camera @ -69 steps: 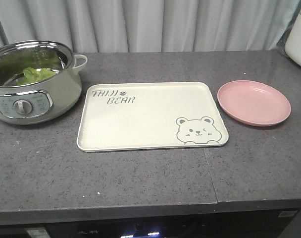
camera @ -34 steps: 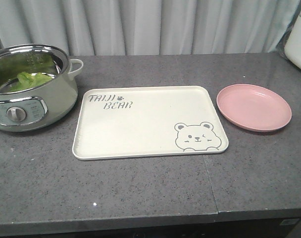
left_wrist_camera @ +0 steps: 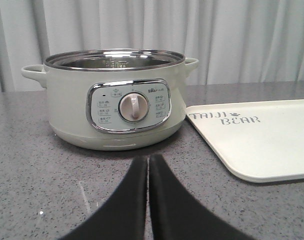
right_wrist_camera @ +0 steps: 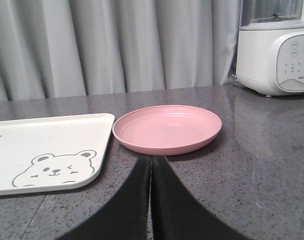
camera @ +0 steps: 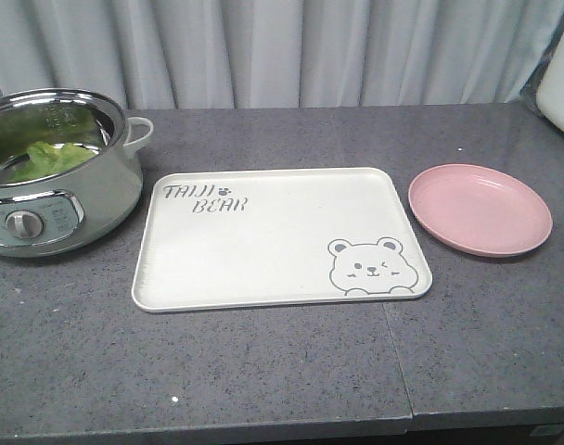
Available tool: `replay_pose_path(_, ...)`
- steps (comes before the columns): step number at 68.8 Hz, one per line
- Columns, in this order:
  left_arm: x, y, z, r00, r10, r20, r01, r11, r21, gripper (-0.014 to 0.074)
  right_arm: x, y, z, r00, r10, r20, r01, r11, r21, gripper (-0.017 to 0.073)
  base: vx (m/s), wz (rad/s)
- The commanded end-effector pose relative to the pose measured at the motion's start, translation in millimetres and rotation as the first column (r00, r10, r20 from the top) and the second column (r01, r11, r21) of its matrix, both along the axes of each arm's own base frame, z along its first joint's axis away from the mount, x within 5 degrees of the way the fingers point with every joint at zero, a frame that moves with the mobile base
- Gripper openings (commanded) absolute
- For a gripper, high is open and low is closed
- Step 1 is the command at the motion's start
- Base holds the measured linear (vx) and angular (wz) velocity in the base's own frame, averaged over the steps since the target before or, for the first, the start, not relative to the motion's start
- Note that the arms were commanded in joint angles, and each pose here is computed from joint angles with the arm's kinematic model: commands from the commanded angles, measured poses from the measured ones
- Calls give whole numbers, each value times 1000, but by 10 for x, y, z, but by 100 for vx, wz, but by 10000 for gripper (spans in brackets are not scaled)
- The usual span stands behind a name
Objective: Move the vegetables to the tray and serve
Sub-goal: 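Align the base in front of the cream tray and stop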
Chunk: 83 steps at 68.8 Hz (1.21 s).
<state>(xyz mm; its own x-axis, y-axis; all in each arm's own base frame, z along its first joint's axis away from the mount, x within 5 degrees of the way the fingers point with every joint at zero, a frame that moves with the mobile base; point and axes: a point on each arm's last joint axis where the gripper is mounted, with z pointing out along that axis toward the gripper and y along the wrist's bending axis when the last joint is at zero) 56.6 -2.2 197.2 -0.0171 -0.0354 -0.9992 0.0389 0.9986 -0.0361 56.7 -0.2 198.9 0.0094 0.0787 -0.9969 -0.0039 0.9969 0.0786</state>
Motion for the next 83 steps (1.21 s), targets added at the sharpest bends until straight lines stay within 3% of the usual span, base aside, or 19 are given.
replay_pose_path(1, -1, -1, -22, 998, 0, 57, 1, 1000, -14, -6, 0, 9, 18, 998, 8, 65, -7, 1000, -16, -3, 2, 1)
replay_pose_path(83, -1, -1, -15, 998, 0, 65, 1, 1000, -15, -6, 0, 9, 18, 998, 8, 65, -7, 1000, -16, -3, 0, 0)
